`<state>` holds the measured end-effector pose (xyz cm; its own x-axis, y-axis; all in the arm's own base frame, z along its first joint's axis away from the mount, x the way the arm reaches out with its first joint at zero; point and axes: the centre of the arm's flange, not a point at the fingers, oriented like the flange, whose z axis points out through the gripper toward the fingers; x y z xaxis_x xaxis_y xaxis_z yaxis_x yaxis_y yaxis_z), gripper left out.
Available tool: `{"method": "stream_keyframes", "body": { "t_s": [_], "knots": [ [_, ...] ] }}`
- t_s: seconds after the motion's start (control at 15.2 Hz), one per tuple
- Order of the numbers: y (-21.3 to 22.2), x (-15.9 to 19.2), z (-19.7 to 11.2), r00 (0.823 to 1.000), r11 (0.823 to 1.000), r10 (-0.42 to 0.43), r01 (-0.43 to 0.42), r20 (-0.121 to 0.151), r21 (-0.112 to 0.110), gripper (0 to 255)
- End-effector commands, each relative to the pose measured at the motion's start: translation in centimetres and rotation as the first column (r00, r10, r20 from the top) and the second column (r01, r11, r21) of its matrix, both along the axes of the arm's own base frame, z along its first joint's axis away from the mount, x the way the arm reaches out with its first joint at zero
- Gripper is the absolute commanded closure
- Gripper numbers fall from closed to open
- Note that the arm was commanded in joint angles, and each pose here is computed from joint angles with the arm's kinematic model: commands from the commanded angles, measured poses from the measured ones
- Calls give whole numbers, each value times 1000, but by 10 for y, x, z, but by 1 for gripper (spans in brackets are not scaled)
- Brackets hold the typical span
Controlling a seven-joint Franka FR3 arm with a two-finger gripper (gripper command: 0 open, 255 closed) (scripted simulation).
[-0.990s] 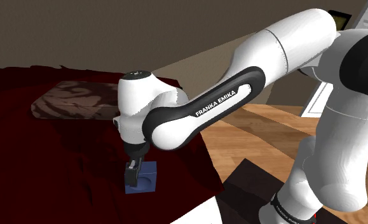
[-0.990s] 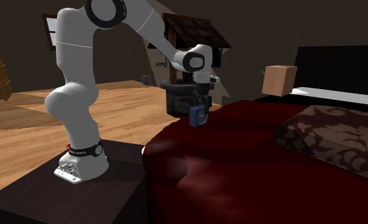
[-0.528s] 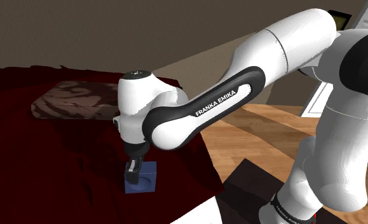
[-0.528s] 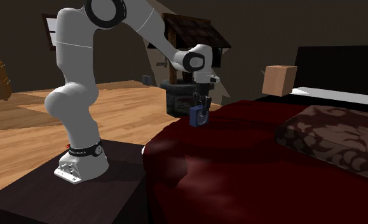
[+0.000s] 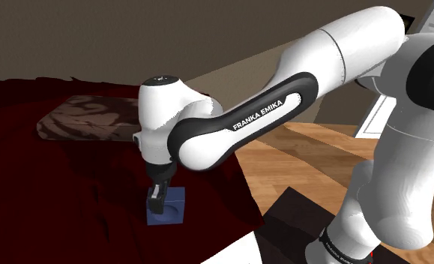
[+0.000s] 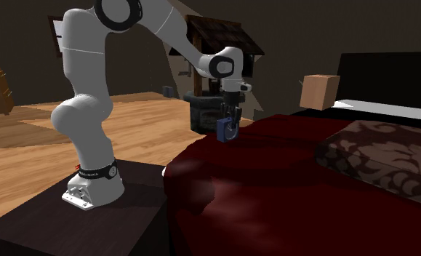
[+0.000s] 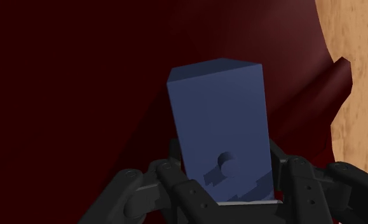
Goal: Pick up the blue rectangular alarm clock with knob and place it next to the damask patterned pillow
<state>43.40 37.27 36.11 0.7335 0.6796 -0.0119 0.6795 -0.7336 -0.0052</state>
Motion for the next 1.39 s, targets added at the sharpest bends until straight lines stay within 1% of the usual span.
{"method": "stream_keyframes", "body": {
  "t_s": [0.0,1.32],
  "knots": [
    [0,0,11,1000,1000,0,0,0,0,255],
    [0,0,117,1000,1000,0,0,0,0,255]
  ]
}}
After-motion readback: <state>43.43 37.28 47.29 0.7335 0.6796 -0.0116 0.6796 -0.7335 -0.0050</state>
